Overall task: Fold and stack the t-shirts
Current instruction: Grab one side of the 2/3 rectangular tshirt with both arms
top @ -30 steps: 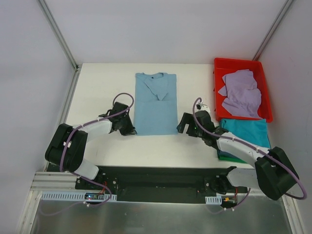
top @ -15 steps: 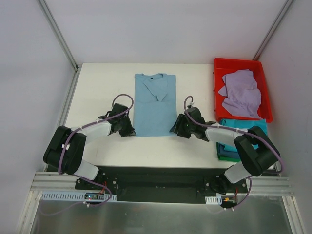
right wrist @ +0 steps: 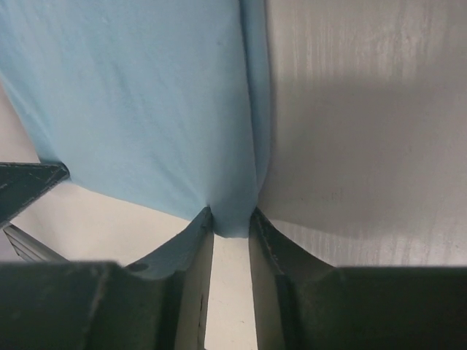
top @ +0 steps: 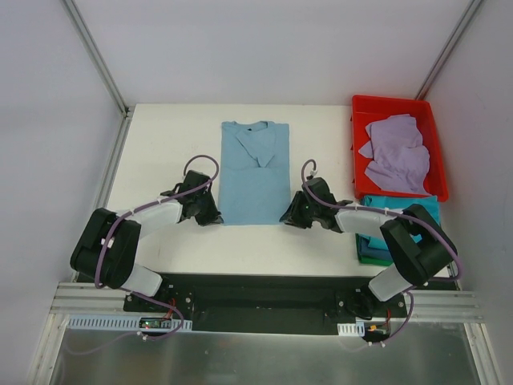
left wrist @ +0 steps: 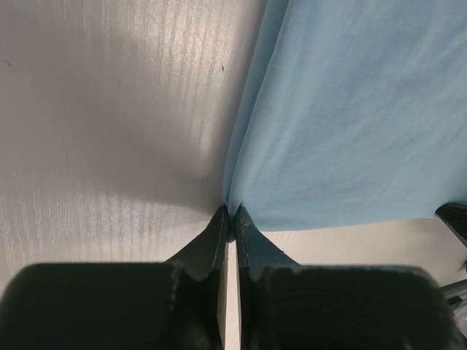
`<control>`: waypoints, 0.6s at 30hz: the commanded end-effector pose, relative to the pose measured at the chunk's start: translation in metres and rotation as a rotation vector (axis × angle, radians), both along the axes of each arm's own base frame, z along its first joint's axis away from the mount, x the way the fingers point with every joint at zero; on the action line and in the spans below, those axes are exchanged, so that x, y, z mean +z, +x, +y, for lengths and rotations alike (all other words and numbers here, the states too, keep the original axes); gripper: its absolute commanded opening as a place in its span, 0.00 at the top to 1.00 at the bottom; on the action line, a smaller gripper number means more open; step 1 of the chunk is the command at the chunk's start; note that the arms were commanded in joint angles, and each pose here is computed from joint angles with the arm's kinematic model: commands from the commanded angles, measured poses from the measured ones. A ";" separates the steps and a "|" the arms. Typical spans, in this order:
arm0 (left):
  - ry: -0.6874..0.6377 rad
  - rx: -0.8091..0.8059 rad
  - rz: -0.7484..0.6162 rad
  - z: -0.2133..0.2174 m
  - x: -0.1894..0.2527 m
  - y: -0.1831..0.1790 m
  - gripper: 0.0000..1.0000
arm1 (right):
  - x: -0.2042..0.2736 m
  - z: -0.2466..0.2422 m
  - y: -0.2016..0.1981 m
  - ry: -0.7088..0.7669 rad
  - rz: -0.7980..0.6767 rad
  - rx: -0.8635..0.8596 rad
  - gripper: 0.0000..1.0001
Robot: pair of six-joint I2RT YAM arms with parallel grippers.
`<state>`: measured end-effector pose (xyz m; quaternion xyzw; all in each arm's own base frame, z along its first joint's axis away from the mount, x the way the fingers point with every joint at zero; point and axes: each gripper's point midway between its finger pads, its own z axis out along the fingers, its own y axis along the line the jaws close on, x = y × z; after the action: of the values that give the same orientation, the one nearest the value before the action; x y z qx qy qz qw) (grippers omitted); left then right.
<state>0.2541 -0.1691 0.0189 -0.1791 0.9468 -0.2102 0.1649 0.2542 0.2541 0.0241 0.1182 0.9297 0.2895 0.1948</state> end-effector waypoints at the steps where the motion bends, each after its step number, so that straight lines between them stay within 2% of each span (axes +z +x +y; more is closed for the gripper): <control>1: 0.047 -0.004 0.007 0.009 -0.003 -0.009 1.00 | -0.012 -0.009 -0.014 -0.031 0.031 0.003 0.81; 4: 0.046 -0.013 0.004 0.008 -0.003 -0.009 1.00 | -0.014 -0.013 -0.013 -0.057 0.009 0.023 0.99; 9: 0.009 -0.025 -0.023 0.006 0.008 -0.018 1.00 | 0.002 0.001 -0.029 0.011 -0.002 0.133 1.00; 14: -0.004 -0.013 -0.115 0.017 0.034 -0.036 1.00 | 0.038 0.009 -0.064 0.137 0.038 0.217 0.99; 18: -0.073 -0.100 -0.252 0.015 0.067 -0.052 1.00 | 0.064 0.012 -0.098 0.228 0.081 0.308 1.00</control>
<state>0.2216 -0.1574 0.0670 -0.1553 0.9251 -0.2523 0.2377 0.1970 0.2608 0.0601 0.0450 0.9189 0.3610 0.1528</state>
